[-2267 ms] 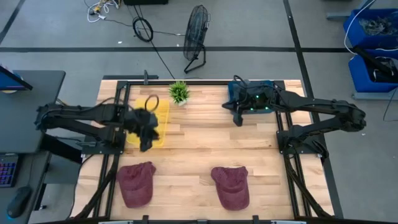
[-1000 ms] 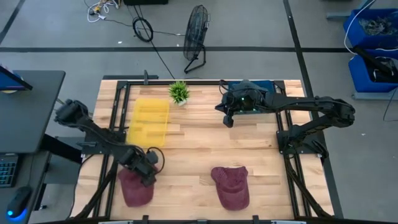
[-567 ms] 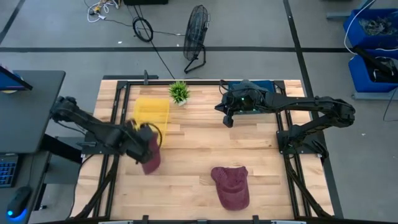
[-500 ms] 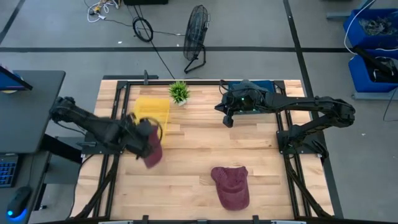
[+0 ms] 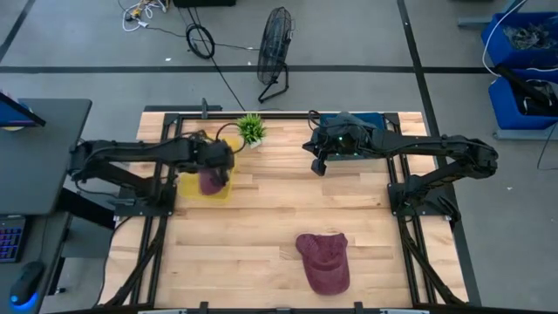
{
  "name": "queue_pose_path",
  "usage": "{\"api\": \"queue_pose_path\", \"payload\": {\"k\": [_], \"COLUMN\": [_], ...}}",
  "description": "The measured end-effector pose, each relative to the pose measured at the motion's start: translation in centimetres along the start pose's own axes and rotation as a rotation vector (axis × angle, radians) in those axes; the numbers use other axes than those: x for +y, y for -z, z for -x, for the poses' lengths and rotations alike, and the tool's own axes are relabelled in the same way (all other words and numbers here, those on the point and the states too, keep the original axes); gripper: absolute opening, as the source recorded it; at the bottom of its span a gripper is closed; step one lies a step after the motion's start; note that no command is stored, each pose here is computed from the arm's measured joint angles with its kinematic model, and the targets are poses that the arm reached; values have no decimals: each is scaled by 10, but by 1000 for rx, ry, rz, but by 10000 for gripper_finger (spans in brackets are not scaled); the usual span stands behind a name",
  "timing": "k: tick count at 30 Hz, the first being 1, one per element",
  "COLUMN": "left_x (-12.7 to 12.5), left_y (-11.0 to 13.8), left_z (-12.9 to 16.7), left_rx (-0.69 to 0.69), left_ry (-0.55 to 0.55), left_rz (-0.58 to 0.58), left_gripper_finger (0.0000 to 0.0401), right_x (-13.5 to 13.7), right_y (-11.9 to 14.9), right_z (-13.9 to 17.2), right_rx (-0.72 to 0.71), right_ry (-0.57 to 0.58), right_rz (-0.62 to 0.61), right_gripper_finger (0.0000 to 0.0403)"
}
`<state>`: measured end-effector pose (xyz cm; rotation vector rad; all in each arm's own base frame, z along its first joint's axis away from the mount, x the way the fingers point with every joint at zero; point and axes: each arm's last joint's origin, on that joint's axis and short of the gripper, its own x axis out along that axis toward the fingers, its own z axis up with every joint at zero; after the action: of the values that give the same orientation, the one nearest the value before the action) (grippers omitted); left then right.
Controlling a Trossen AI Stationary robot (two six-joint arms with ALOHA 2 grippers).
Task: Pick & Place hat
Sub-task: Put the left red cap into the yellow bin, then put the red cap into the yellow bin
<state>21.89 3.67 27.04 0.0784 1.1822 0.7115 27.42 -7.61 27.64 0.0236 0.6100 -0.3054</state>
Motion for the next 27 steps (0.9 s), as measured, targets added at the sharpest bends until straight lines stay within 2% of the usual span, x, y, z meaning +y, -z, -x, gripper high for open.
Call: {"api": "queue_pose_path", "payload": {"k": [5, 11, 15, 19, 27], "left_x": [7, 14, 10, 6, 7], "left_y": [11, 26, 28, 25, 24], "left_z": [-39, -60, -66, -67, -67], "left_rx": [46, 136, 128, 95, 88], "left_ry": [-3, -7, 102, 179, 166], "left_rz": [15, 42, 38, 53, 59], "left_gripper_finger": [15, 16, 22, 51, 131], "right_x": [0, 0, 0, 0, 0], "right_y": [0, 0, 0, 0, -2], "right_z": [0, 0, 0, 0, 0], "right_rx": [1, 2, 2, 2, -16], "right_ry": [0, 0, 0, 0, -3], "right_rz": [-4, -4, -4, -4, 6], "right_gripper_finger": [31, 31, 31, 31, 39]}}
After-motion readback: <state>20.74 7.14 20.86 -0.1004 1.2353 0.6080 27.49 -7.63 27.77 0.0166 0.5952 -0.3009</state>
